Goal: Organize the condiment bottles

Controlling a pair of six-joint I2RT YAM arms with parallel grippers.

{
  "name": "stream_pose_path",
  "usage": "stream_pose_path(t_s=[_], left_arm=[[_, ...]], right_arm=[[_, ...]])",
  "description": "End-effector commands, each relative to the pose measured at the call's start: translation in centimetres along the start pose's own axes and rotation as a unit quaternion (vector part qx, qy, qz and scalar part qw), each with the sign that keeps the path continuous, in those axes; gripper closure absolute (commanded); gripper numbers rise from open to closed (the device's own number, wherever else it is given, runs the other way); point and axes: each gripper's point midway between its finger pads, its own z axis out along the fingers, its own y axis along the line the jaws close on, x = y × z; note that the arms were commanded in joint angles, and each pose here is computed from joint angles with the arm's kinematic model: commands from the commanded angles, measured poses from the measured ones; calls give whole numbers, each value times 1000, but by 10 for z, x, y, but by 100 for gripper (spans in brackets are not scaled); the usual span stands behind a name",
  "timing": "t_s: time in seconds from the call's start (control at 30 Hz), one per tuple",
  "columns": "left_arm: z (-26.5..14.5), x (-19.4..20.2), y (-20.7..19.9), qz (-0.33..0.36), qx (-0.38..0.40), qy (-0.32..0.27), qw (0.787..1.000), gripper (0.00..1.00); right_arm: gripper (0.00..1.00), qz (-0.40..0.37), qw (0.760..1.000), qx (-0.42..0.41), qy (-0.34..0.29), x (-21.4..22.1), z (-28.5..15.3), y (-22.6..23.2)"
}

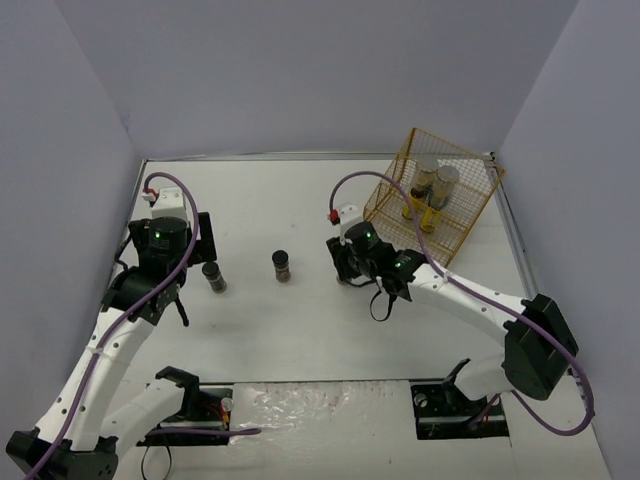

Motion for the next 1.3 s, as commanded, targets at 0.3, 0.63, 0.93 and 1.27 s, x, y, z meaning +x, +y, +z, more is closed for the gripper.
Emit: stream_pose_path(t_s=[0.3,0.63,0.93,1.27], left_arm=[[-4,-22,-1,-19,6,-40,999,3],[-5,-23,-3,-20,12,-41,999,3],[-6,-23,-1,-20,10,-43,999,3],[-7,-24,-1,-20,11,-44,999,3]], right_arm=[[81,161,953,193,-171,-154,-41,-143],[82,191,941,231,-158,-151,-16,-194],[79,205,943,240,-108,-114,30,-203],[48,214,942,244,-81,-89,51,-202]])
